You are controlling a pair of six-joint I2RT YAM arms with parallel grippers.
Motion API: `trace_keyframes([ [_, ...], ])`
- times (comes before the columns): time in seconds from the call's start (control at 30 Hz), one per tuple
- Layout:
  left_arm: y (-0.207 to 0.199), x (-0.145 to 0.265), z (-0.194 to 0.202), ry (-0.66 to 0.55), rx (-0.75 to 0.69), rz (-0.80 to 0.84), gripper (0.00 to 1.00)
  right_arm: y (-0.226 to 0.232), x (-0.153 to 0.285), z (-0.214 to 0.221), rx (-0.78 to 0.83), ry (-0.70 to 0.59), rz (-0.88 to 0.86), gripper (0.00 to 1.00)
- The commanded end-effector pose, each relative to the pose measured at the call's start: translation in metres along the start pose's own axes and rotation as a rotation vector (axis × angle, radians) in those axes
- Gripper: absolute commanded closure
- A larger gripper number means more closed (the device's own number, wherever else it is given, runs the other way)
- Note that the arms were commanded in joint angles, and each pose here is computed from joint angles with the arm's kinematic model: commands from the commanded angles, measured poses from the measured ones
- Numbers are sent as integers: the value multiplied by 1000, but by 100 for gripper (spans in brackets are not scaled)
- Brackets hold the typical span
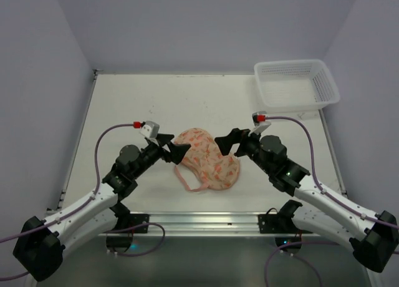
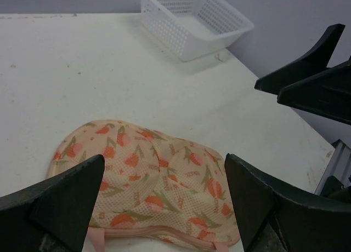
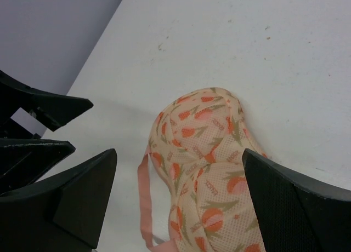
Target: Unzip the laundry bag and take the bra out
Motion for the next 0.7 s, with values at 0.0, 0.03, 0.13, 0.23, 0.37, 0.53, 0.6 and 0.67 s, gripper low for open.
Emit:
trace_keyframes([
  [0.0, 0, -3, -6, -29, -25, -5, 5, 3, 1, -15, -4, -61, 0, 1],
  [0.03, 1, -3, -6, -27, -25, -14, 6, 2, 1, -15, -7, -53, 12, 1],
  [0.13, 3, -3, -4, -24, -16, -22, 6, -6, -2, -11, 13, -12, 82, 1],
  [0.23, 4, -5, -3, -16, -6, -32, 6, -22, -10, 5, 30, 65, 185, 1],
  [0.37, 16, -12, 7, 36, 53, -122, 5, -18, -19, 23, 39, 191, 163, 2],
  [0.53, 32, -31, 35, 240, 87, -235, 8, -13, -25, 28, 64, 234, 112, 4],
  [0.6, 32, -35, 43, 291, 98, -229, 12, -15, -26, 31, 58, 246, 117, 5],
  [0.67, 31, -35, 48, 321, 106, -218, 14, -16, -27, 37, 50, 268, 114, 12],
])
Point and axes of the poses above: each gripper's point midway between its finger pads, its own x axis back along the fingers, its own y axis along the line the jaws close on, z = x × y, the point moved 4 cm from there along x, back along the fingers, and after that the axes turned 5 degrees about x, right-handed, at the moved point
